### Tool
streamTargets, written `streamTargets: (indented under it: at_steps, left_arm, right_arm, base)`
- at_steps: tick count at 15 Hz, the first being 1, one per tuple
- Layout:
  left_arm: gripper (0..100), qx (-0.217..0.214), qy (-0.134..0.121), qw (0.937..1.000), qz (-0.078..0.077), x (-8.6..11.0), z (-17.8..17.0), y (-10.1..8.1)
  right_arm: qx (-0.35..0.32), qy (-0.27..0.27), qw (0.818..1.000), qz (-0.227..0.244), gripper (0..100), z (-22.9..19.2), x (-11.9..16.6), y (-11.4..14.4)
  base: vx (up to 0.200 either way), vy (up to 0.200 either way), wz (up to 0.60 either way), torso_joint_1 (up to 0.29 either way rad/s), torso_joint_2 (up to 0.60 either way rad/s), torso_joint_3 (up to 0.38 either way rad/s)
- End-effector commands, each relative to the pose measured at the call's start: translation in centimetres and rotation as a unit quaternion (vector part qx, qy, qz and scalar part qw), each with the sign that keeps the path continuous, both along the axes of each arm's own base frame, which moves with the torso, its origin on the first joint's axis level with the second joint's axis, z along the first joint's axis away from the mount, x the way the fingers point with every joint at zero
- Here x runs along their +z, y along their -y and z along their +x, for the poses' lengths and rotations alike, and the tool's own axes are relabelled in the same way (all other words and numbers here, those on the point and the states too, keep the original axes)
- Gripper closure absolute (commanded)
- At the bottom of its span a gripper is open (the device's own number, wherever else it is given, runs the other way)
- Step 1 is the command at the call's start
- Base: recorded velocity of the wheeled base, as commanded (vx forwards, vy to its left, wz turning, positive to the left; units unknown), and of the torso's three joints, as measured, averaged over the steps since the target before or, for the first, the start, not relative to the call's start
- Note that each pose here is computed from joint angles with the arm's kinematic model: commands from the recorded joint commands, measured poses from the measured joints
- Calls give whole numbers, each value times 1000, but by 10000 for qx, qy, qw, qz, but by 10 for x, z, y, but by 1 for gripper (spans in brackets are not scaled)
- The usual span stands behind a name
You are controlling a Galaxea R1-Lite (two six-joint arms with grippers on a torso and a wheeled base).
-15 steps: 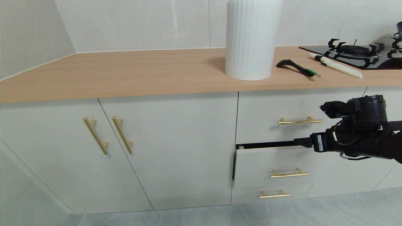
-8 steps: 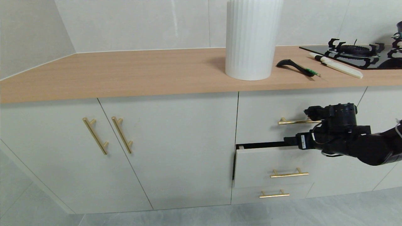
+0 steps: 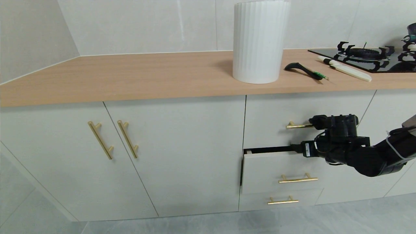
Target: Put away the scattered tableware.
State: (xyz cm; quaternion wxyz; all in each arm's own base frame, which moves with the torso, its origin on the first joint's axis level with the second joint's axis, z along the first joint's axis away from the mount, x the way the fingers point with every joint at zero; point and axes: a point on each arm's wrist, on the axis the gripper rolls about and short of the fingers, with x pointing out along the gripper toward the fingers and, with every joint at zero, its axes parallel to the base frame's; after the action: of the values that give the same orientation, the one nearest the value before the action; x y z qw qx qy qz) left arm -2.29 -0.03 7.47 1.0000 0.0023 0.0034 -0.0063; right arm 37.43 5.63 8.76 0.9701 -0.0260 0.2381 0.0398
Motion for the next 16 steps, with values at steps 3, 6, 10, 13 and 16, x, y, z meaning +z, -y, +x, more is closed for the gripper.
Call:
streamTargets:
  at_steps: [3,6,10,13,16]
  left_arm:
    - [0,1,-4,10000,0,0,0,0]
    - [0,1,-4,10000,0,0,0,0]
    - [0,1,-4,10000,0,0,0,0]
    - [0,1,-4,10000,0,0,0,0]
    - [0,1,-4,10000,0,0,0,0]
  right_arm:
    - [38,-95,9999,-34,0,1,-10,-1]
    - [148,-164,9995,-231,0,-4,-13,0]
    - [177,-132,9994,-250,0,-11,-7,0]
    - [276,-122,9992,-250,0,-25,1,-5]
    - [370,-331,9984,-282,0,-42,-6,-8]
  base:
    - [0,0,0,0,0,0]
    - [0,0,0,0,0,0]
    - [0,0,0,0,0,0]
    - [0,0,0,0,0,0]
    - [0,0,0,0,0,0]
